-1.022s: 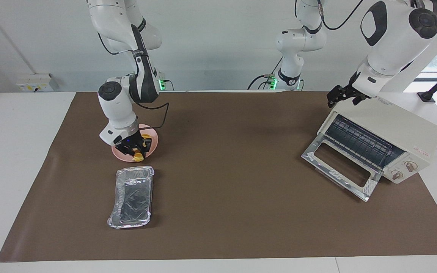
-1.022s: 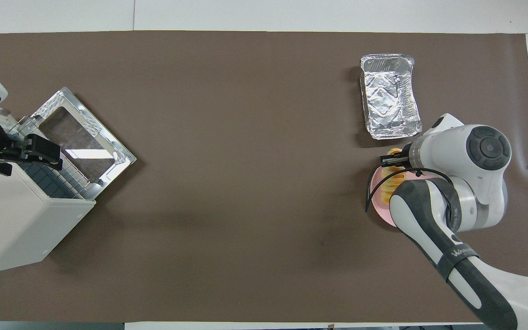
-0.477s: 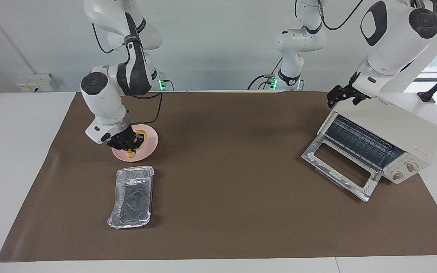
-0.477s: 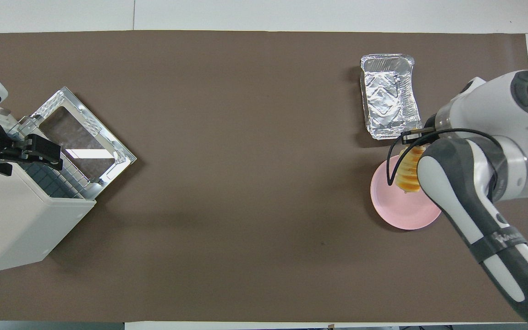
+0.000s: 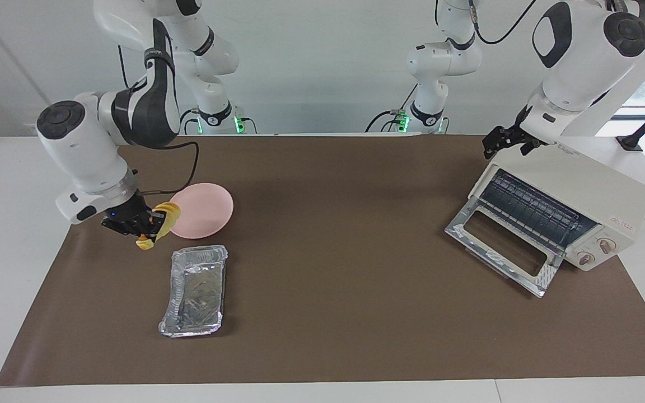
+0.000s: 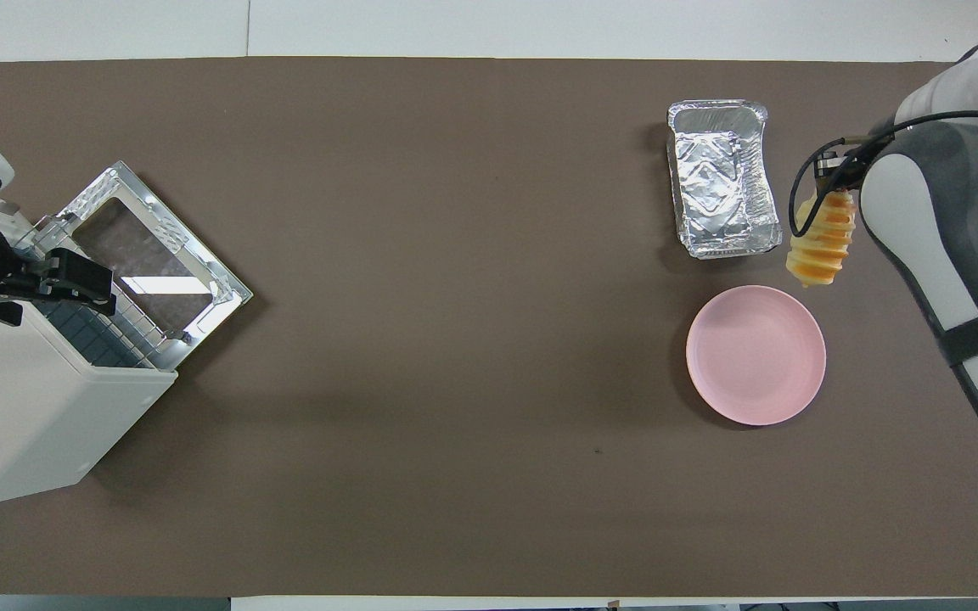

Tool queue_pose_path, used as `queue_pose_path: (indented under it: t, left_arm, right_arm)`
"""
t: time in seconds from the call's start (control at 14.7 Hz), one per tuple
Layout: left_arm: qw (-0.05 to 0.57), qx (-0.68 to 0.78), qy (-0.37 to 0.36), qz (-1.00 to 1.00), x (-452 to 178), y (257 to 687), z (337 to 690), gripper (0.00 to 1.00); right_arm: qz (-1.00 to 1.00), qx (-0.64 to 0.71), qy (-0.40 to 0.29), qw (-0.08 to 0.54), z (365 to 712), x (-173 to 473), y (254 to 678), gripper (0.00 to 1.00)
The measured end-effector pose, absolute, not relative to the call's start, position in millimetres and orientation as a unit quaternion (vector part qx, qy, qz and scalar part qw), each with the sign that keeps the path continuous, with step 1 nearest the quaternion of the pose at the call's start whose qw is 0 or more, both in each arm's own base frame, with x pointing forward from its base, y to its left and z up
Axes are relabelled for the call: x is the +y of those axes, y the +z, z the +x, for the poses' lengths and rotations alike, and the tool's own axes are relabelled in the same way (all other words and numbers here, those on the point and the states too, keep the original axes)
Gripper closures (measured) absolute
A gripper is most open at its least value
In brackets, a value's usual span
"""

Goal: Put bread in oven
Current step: 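Lift the bread with the right gripper and lower it into the foil tray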

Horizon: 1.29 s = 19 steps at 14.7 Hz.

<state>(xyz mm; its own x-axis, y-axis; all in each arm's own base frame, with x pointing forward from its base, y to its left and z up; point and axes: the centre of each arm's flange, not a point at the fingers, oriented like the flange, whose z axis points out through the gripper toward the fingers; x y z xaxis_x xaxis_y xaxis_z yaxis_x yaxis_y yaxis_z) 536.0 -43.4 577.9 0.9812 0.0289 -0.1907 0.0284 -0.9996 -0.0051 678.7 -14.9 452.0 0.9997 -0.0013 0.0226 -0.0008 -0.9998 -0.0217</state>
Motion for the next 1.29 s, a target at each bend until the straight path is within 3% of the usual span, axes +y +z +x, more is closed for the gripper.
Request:
queue_pose_path:
  t: [0.41, 1.09, 1.29]
  left_arm:
    - [0.001, -0.014, 0.096, -0.995, -43, 578, 536, 0.00]
    - [0.001, -0.014, 0.096, -0.995, -43, 578, 536, 0.00]
    - [0.001, -0.014, 0.096, -0.995, -43, 578, 536, 0.00]
  right_arm:
    - [-1.000, -0.005, -0.017, 0.022, 743, 5, 407, 0.86]
    - [-0.999, -0.004, -0.024, 0.023, 764, 25, 342, 0.86]
    - [-0.999, -0.006, -0.041, 0.027, 768, 33, 343, 0.86]
